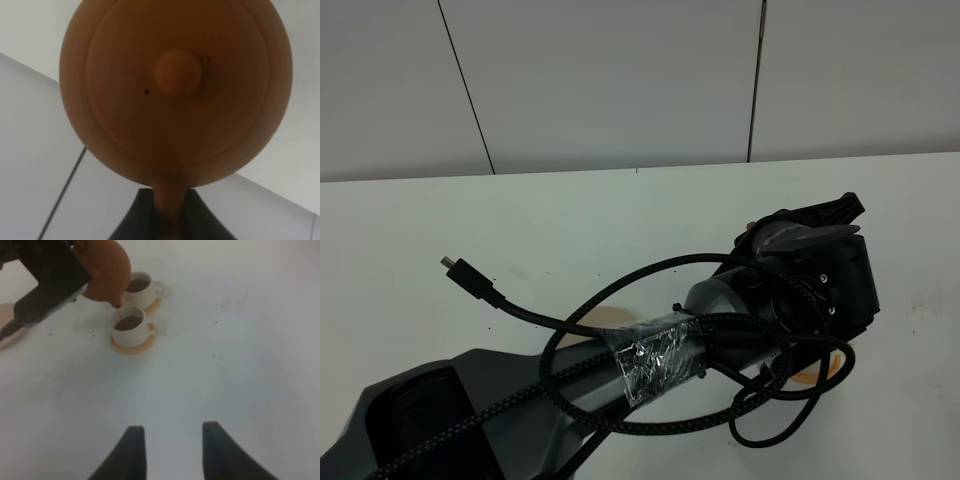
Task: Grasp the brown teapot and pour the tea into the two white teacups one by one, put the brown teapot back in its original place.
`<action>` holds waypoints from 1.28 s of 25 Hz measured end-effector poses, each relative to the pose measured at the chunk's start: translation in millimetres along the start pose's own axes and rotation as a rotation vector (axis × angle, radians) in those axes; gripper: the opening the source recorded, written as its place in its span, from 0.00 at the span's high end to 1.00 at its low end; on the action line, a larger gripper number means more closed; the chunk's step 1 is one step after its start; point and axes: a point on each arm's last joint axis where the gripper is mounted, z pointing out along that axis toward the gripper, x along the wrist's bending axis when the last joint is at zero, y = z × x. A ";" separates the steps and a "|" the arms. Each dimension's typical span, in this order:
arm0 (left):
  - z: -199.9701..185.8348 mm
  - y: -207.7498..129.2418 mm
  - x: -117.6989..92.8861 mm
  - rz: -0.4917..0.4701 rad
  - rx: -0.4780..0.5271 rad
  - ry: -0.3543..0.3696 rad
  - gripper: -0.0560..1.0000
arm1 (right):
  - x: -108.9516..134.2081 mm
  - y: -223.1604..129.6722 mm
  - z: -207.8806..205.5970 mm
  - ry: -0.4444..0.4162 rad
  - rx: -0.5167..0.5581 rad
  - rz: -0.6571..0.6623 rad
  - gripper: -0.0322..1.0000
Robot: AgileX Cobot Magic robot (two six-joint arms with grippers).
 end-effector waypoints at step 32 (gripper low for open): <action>-2.0 2.4 1.6 0.023 -0.005 0.011 0.79 | 0.0 0.0 0.0 0.000 0.000 0.000 0.71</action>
